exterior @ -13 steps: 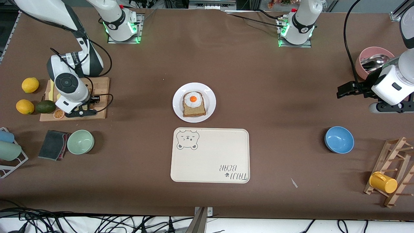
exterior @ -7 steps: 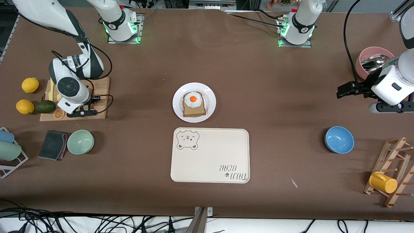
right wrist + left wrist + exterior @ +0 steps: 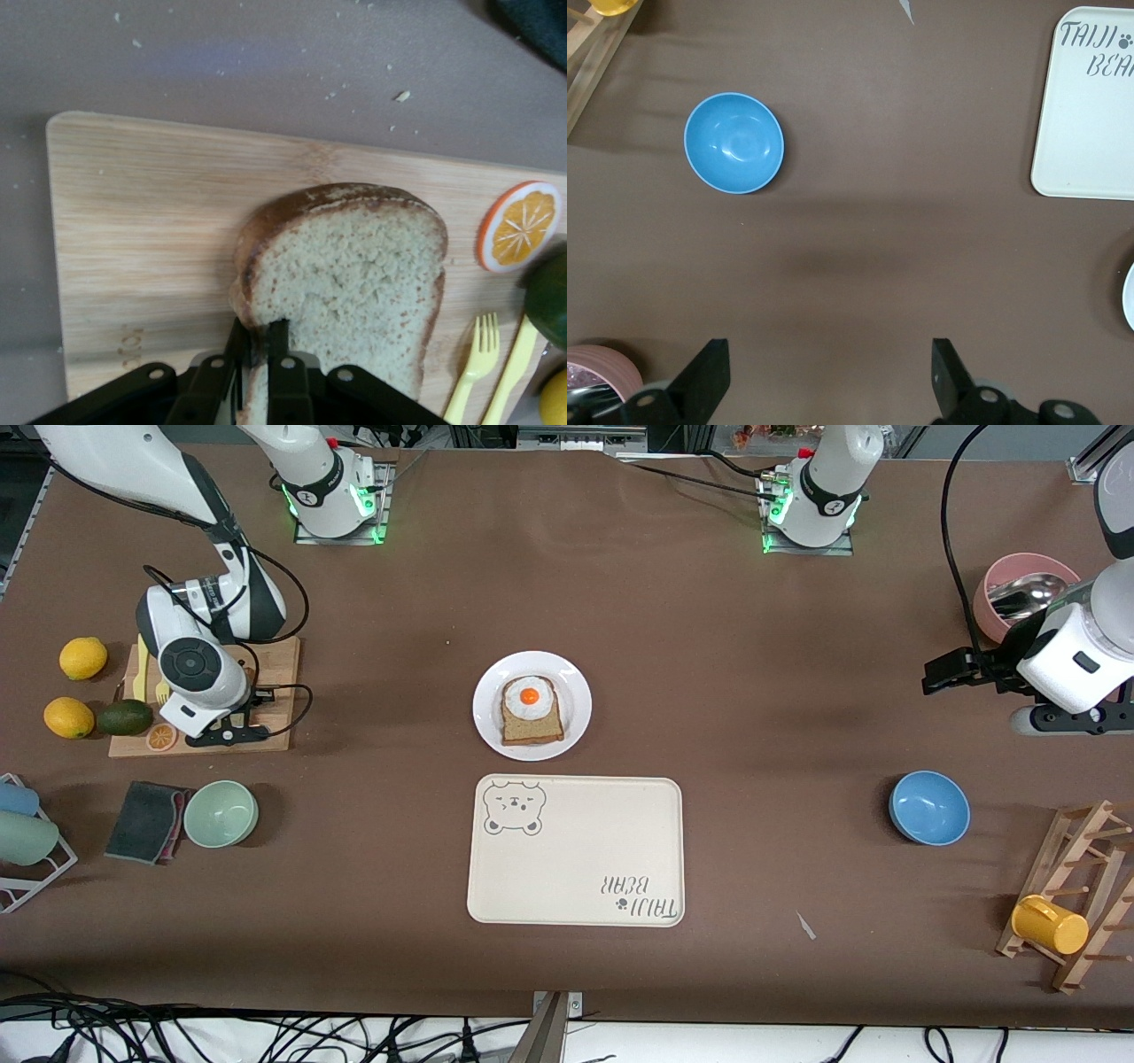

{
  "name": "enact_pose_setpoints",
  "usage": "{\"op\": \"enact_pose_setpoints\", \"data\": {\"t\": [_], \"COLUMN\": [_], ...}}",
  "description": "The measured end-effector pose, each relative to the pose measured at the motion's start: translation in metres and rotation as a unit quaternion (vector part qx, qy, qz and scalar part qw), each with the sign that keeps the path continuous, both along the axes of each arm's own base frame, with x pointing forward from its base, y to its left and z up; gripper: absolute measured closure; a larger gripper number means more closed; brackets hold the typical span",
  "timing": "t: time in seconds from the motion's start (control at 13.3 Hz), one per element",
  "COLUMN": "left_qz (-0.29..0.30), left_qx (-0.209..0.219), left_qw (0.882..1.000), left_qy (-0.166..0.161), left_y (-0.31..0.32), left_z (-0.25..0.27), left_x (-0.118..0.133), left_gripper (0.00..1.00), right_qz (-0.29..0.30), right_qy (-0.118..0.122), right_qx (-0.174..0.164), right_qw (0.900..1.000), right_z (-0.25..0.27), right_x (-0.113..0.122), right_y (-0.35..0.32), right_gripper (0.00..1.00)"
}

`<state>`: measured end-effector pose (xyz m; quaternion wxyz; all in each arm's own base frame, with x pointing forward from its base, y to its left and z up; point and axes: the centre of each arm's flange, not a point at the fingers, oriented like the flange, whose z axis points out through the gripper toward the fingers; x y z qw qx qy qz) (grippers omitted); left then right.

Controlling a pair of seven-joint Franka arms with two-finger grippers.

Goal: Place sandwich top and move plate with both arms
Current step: 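Close the right gripper on the bread slice and lift it, then carry the bread slice with the right gripper over the white plate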

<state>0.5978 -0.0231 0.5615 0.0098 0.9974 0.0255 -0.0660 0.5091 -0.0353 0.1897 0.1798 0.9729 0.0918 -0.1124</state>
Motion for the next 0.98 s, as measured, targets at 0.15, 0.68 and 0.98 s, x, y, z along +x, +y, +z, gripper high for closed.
{"op": "enact_pose_setpoints", "data": {"t": [0.15,0.68,0.98], "left_qz": [0.001,0.001,0.001], "left_qx": [0.000,0.000,0.000], "left_qw": [1.000,1.000,1.000], "left_qy": [0.000,0.001,0.003], "left_y": [0.001,0.001,0.001], "left_z": [0.000,0.000,0.000], "left_x": [0.000,0.000,-0.001], "left_gripper": [0.00,0.00,0.00], "right_qz": [-0.004,-0.014,-0.047], "right_qy": [0.004,0.028,0.058], "right_qx": [-0.005,-0.039,-0.015], "right_qw": [1.000,0.999,0.997], "right_z": [0.003,0.071,0.115], "right_x": [0.003,0.056,0.084], "right_y": [-0.002,0.048,0.132], "right_gripper": [0.88,0.94,0.94]}}
